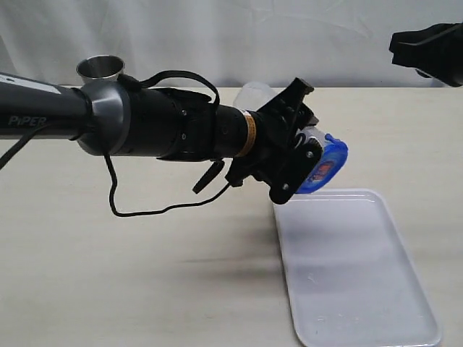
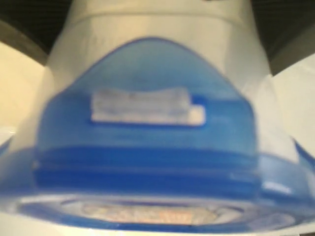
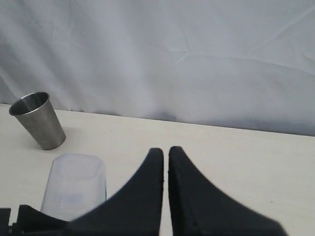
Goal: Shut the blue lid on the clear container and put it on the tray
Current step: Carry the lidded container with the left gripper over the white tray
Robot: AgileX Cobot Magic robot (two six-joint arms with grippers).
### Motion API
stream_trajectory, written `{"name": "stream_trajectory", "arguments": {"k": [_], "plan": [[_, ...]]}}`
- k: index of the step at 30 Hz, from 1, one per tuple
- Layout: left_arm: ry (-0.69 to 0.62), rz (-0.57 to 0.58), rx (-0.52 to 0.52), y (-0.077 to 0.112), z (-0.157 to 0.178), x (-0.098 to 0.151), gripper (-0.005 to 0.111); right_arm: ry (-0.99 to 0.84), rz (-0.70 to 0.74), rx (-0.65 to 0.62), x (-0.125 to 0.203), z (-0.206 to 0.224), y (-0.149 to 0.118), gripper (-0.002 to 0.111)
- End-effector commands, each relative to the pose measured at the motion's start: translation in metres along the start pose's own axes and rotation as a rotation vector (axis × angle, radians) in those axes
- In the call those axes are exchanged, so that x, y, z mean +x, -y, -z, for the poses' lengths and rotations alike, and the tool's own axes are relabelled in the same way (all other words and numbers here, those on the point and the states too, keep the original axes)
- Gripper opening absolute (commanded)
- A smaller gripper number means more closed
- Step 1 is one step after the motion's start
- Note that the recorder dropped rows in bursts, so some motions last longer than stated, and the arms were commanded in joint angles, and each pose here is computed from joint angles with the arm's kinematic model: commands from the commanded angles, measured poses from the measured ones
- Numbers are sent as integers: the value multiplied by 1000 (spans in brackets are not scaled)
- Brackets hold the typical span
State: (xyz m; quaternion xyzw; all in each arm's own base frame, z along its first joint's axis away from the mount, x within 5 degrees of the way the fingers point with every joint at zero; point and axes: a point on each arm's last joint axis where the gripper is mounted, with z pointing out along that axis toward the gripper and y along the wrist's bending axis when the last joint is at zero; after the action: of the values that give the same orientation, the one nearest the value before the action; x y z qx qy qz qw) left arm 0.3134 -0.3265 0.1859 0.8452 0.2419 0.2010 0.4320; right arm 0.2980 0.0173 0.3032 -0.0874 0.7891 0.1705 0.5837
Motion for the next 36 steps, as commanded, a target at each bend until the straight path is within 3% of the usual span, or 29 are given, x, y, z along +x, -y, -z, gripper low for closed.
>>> {"name": "stream_trajectory", "arguments": {"k": [1,12,19,22,27,29,34,36], "plan": [[-2,-114,-2,-6,1,-8,0,-2,22,-29,1,1,-2,4],[1,-389,-1,-6,1,-11,0,2,22,-46,0,1,-3,4],[9,-405,-12,-7,1,-12,0,-5,38,-57,1,1,-4,4],[14,-356,-18,-7,1,-13,0,-5,38,-57,1,1,-4,4],[64,-70,-71,-12,1,-17,0,-6,40,-57,1,1,-4,4],[102,103,-103,-16,2,-20,0,-7,42,-57,1,1,-4,4],[178,675,-150,-23,3,-21,0,-8,44,-57,1,1,-4,4],[198,836,-139,-24,3,-22,0,-8,44,-57,1,1,-4,4]]}}
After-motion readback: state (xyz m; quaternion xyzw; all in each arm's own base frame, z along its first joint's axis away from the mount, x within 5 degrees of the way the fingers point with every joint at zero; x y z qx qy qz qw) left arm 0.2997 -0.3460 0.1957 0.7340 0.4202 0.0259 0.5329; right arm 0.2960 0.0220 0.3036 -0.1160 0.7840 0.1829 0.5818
